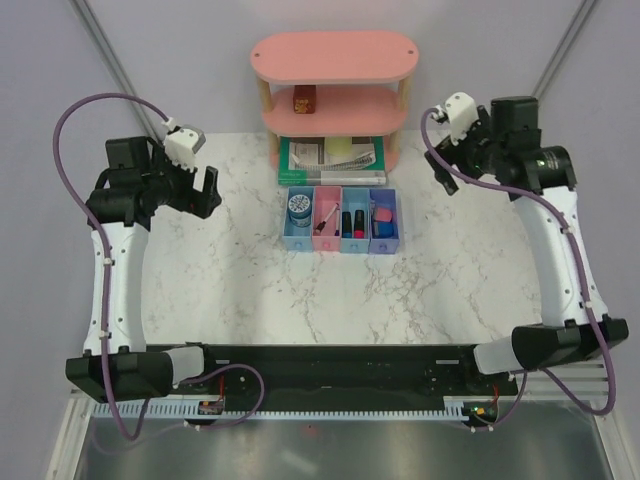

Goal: Sort the stationery into containers
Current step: Reset both arms

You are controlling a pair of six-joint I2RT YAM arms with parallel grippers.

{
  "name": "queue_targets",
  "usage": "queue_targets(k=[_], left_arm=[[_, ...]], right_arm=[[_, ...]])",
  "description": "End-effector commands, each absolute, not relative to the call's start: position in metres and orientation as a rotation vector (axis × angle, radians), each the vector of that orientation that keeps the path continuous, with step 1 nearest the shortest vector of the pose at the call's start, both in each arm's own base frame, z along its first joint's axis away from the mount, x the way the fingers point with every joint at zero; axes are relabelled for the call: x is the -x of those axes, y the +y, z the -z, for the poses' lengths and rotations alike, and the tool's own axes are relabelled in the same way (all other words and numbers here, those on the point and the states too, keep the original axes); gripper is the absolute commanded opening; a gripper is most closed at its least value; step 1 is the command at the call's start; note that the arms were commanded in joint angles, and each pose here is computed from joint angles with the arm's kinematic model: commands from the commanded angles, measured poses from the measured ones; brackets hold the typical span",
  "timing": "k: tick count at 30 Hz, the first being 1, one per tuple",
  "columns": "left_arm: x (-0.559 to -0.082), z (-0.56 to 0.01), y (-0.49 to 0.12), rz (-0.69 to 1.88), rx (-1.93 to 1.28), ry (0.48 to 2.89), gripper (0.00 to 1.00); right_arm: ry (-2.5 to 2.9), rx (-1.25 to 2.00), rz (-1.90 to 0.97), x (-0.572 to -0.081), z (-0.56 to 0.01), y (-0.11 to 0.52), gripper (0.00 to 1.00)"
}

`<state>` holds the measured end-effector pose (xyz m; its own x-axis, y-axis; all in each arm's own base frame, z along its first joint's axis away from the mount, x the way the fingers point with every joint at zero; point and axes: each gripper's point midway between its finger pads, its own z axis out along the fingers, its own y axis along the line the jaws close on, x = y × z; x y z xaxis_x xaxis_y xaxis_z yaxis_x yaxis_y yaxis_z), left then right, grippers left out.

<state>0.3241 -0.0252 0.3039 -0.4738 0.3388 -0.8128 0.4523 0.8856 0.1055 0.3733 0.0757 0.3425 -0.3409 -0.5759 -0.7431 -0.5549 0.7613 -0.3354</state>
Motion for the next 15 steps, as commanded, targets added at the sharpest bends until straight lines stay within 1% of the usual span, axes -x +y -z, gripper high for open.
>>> queue_targets(k=[1, 2, 4, 5, 7, 8, 11, 15], left_arm=[[-0.311, -0.319, -0.037, 0.312, -0.555, 2.065, 1.0], [-0.308, -0.315, -0.039, 0.335, -0.561, 2.065, 1.0], [-0.302, -0.316, -0.041, 0.34, -0.566, 2.053, 1.0], [-0.299, -0.31, -0.043, 0.363, -0.565, 2.062, 1.0], [-0.292, -0.309, -0.044, 0.371, -0.563, 2.055, 1.0], [-0.29, -0.302, -0.045, 0.38, -0.556, 2.064, 1.0], [-0.283, -0.295, -0.044, 0.362, -0.553, 2.062, 1.0], [-0.28, -0.294, -0.04, 0.325, -0.539, 2.055, 1.0]], right_arm=[[2.044, 0.864, -0.156, -0.316, -0.336, 0.056, 0.98], [2.08, 0.792, -0.145, -0.309, -0.332, 0.033, 0.98], [2.067, 0.766, -0.214, -0.301, -0.33, 0.023, 0.98], [2.106, 0.686, -0.221, -0.296, -0.322, 0.001, 0.98], [2.102, 0.655, -0.298, -0.294, -0.315, -0.008, 0.98], [2.13, 0.583, -0.311, -0.291, -0.309, -0.024, 0.98], [2.129, 0.526, -0.395, -0.289, -0.303, -0.035, 0.98], [2.081, 0.553, -0.394, -0.288, -0.312, -0.03, 0.98]])
